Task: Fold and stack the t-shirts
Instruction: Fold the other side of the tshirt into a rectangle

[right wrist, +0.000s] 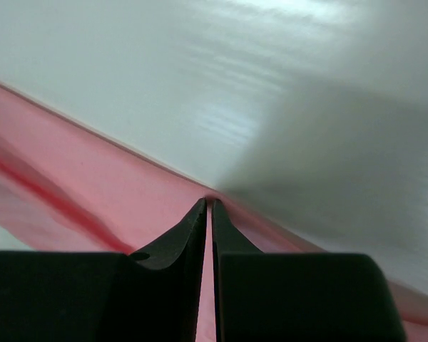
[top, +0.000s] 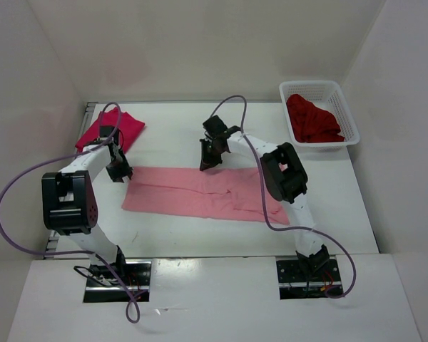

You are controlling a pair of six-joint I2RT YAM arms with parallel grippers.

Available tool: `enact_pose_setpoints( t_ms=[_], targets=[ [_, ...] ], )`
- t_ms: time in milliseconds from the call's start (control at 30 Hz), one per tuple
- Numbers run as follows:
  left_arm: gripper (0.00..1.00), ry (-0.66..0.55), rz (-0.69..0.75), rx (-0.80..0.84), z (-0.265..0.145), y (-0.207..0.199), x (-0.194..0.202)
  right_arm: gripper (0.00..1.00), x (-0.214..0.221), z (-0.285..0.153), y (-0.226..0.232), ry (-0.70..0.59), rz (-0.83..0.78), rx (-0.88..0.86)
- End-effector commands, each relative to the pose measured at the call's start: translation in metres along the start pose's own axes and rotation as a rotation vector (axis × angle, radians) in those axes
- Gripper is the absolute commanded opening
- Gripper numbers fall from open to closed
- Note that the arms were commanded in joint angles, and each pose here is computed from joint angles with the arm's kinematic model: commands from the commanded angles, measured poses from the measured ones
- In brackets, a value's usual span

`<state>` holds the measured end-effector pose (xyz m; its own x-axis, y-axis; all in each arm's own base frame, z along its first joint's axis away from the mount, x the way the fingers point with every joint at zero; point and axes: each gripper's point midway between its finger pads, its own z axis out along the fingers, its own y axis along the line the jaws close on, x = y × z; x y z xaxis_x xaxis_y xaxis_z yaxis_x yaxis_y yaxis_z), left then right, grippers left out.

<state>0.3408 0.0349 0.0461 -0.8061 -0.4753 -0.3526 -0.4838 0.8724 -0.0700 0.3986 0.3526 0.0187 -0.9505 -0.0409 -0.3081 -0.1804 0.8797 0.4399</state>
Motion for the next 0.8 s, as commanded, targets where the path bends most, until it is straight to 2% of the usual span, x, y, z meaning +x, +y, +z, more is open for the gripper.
enact_pose_setpoints(
  t_ms=[0, 133, 233, 400, 433, 567, 667, 733, 767],
  targets=[
    [0.39, 0.021, 0.033, -0.042, 0.005, 0.009, 0.004, 0.1, -0.012, 0.012, -0.032, -0.034, 0.03, 0.08],
    [0.37, 0.019, 0.022, -0.018, 0.006, 0.004, 0.003, 0.1, -0.019, 0.009, -0.032, -0.043, 0.038, 0.066],
    [0.32, -0.082, -0.032, 0.089, -0.018, -0.019, -0.025, 0.1, -0.018, 0.003, -0.019, -0.045, 0.022, 0.031],
    [0.29, -0.146, -0.091, 0.2, -0.04, -0.045, -0.055, 0.1, -0.016, -0.012, -0.006, -0.055, 0.007, 0.008],
    [0.29, -0.162, -0.09, 0.219, -0.043, -0.049, -0.061, 0.13, -0.016, -0.013, -0.006, -0.055, 0.007, 0.008],
    [0.29, -0.108, -0.12, 0.28, -0.036, -0.06, -0.048, 0.23, -0.03, -0.043, 0.009, -0.107, -0.006, -0.012],
    [0.29, -0.065, -0.102, 0.359, -0.035, -0.089, -0.025, 0.26, -0.026, -0.057, 0.012, -0.116, -0.009, -0.017],
    [0.29, -0.048, -0.065, 0.424, -0.04, -0.118, -0.011, 0.24, -0.019, -0.066, 0.01, -0.117, 0.0, -0.019],
    [0.29, -0.021, -0.05, 0.452, -0.039, -0.129, -0.003, 0.13, -0.016, -0.069, 0.008, -0.125, 0.0, -0.013]
  ],
)
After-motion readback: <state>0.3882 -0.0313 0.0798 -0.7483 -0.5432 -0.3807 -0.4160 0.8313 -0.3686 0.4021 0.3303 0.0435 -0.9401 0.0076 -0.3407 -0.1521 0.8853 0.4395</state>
